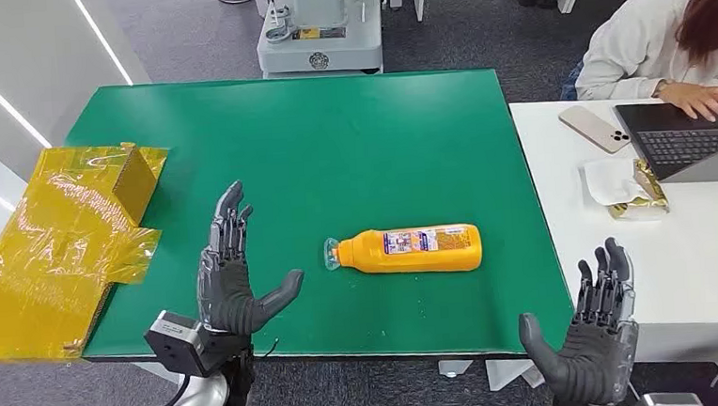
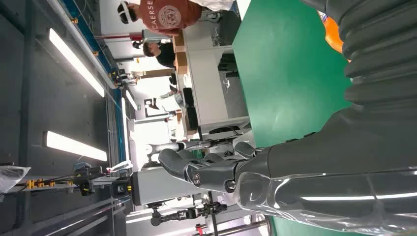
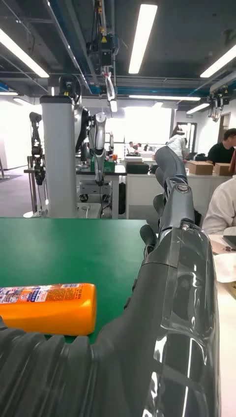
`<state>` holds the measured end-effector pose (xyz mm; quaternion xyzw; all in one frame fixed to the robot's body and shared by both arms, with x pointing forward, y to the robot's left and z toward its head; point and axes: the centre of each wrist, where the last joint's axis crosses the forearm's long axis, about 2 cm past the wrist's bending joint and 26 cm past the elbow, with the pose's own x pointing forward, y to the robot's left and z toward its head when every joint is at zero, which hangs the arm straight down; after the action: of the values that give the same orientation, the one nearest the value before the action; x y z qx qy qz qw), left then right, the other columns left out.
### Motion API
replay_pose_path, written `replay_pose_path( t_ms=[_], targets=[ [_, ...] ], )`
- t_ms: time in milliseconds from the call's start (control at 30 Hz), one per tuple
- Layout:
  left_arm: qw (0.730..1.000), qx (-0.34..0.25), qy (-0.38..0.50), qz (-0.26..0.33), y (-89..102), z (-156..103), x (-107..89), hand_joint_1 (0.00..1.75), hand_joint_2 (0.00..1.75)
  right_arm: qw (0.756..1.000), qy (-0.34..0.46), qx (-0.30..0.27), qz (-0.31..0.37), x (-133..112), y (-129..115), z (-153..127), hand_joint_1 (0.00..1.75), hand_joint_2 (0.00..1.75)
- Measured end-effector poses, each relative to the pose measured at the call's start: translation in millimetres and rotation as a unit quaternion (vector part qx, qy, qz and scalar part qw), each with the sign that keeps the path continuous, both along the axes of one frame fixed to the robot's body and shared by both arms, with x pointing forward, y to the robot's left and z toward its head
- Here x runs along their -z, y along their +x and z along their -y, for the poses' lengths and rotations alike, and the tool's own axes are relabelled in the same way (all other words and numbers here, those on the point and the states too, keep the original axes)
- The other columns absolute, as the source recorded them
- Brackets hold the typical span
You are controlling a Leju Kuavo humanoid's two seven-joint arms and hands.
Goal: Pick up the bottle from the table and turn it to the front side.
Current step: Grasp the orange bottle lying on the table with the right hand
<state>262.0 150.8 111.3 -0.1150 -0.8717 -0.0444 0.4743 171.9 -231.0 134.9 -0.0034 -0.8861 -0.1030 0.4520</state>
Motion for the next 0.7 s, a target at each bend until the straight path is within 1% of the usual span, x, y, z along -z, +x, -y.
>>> replay_pose_path(
  t_ms=[200, 467, 700],
  targets=[
    [1.000, 0.000, 0.002, -0.003, -2.1, 0.0, 1.9, 0.00, 1.75, 1.000, 0.004, 0.000, -0.003, 1.6, 1.3, 0.1, 0.00, 1.75],
    [1.000, 0.010, -0.002, -0.006, -0.2, 3.2, 0.5, 0.00, 1.75, 1.000, 0.007, 0.018, -0.009, 2.6, 1.7, 2.4, 0.00, 1.75],
    [1.000, 0.004, -0.005, -0.010, 0.4, 3.1, 1.4, 0.00, 1.75, 1.000, -0.013, -0.001, -0.022, 6.3, 0.3, 3.1, 0.00, 1.75]
  ],
)
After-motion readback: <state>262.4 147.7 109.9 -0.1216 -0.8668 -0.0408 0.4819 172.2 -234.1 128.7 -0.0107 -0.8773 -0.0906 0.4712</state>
